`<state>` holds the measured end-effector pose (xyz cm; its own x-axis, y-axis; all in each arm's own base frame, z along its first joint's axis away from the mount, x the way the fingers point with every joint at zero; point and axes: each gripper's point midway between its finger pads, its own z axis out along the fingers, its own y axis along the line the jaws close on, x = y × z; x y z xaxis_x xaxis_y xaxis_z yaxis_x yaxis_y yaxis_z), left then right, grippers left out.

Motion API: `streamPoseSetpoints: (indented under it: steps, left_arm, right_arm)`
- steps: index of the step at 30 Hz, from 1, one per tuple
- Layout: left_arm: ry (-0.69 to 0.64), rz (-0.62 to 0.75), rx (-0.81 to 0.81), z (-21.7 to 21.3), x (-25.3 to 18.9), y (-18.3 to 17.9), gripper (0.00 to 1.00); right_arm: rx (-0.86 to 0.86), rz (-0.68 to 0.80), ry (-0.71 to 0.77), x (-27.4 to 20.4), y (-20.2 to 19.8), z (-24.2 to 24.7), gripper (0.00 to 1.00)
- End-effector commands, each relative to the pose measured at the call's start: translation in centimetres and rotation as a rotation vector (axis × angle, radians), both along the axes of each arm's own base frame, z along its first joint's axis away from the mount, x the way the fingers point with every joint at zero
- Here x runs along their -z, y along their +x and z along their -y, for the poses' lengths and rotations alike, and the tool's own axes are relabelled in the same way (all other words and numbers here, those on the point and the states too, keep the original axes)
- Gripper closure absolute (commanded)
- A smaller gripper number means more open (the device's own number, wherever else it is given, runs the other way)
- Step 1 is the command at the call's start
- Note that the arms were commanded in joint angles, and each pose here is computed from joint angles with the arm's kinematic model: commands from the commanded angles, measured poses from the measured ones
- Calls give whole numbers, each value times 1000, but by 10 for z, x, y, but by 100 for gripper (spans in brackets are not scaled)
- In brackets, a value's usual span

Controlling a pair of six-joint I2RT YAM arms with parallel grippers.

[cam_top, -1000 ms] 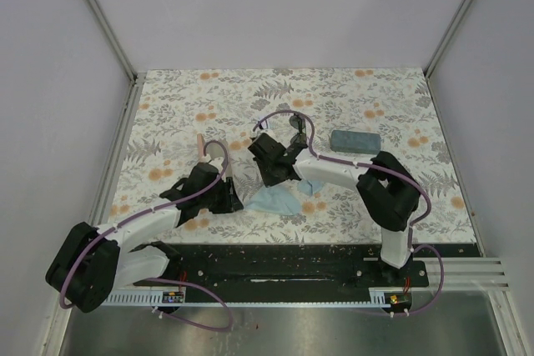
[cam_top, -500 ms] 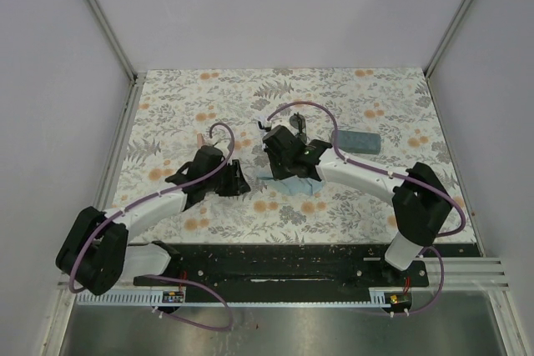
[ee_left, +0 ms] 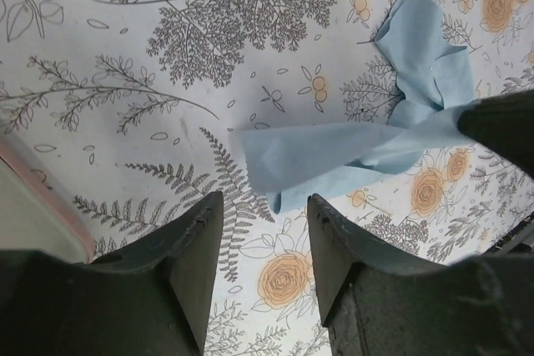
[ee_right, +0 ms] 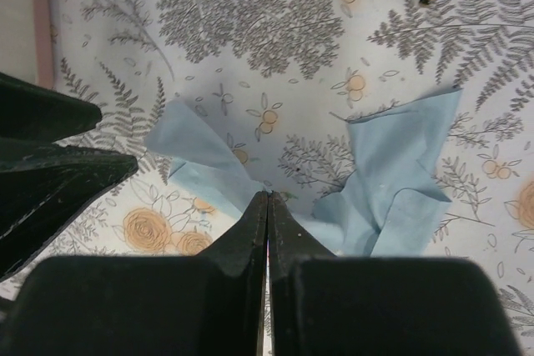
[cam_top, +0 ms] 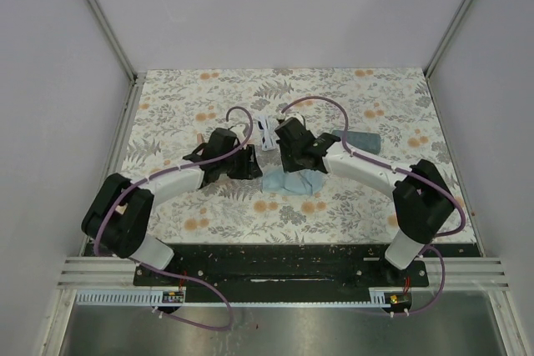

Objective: Organize the sunglasses

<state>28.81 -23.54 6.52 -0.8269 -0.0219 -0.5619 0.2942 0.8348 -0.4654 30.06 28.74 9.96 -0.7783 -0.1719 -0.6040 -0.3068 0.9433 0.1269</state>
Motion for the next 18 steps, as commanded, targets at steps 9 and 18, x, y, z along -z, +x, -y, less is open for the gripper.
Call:
streamPoseSetpoints:
  steps: [9, 18]
  left_arm:
    - [37, 81, 77, 15, 0, 35, 49]
    - [63, 71, 122, 26, 7, 52, 49]
  right_arm:
    - [91, -38, 14, 13, 54, 21, 100]
    - [109, -55, 31, 25, 65, 31, 100]
